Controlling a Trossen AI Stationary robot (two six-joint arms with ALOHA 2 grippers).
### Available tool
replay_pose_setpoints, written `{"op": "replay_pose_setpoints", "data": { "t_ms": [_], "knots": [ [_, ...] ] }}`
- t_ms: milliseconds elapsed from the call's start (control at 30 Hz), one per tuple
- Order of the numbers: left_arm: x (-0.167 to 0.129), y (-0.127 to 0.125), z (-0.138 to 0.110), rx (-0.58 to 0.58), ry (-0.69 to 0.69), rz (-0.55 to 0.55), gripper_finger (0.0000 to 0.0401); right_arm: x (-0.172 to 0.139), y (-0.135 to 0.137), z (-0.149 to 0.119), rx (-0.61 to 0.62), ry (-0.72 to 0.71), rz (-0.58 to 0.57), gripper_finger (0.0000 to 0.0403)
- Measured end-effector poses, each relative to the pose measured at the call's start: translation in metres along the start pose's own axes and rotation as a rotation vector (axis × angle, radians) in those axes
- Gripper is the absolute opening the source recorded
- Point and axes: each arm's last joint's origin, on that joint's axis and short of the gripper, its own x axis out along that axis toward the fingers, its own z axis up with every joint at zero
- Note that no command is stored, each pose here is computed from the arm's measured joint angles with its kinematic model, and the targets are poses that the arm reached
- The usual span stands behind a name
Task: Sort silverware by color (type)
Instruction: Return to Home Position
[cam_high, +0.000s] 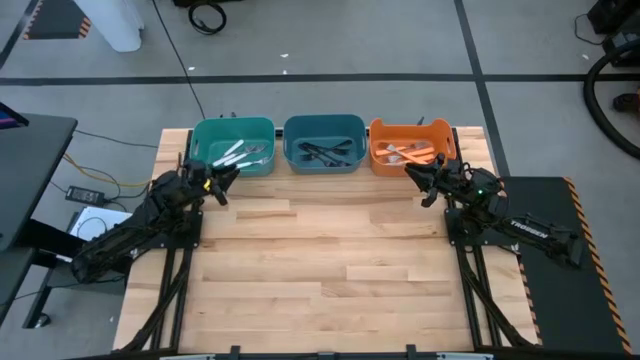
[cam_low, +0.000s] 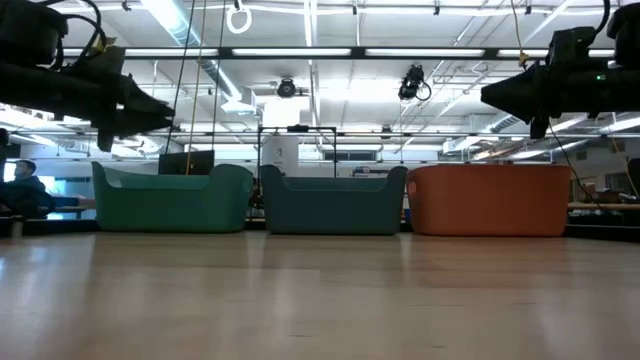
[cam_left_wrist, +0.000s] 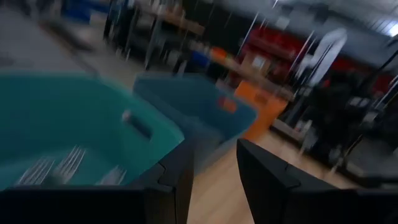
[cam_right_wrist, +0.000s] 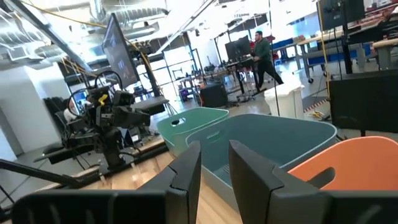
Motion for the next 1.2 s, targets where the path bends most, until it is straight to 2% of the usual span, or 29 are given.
{"op": "replay_pose_setpoints", "data": {
  "t_ms": [67, 233, 1200],
  "knots": [
    [0.0028, 0.001, -0.0023, -0.001, -0.07, -0.029, 0.013, -0.0002, 0.0002, 0.0005, -0.001, -0.006, 0.002, 0.009],
    [0.0026, -0.0004, 0.0008, -0.002, -0.107, -0.048, 0.013, -0.0002, 0.0001, 0.0003, 0.0, -0.003, 0.001, 0.009],
    [0.0027, -0.0002, 0.0008, -0.001, -0.107, -0.045, 0.0131, -0.0004, 0.0, 0.0007, -0.001, -0.007, 0.0, 0.009]
  ]
}}
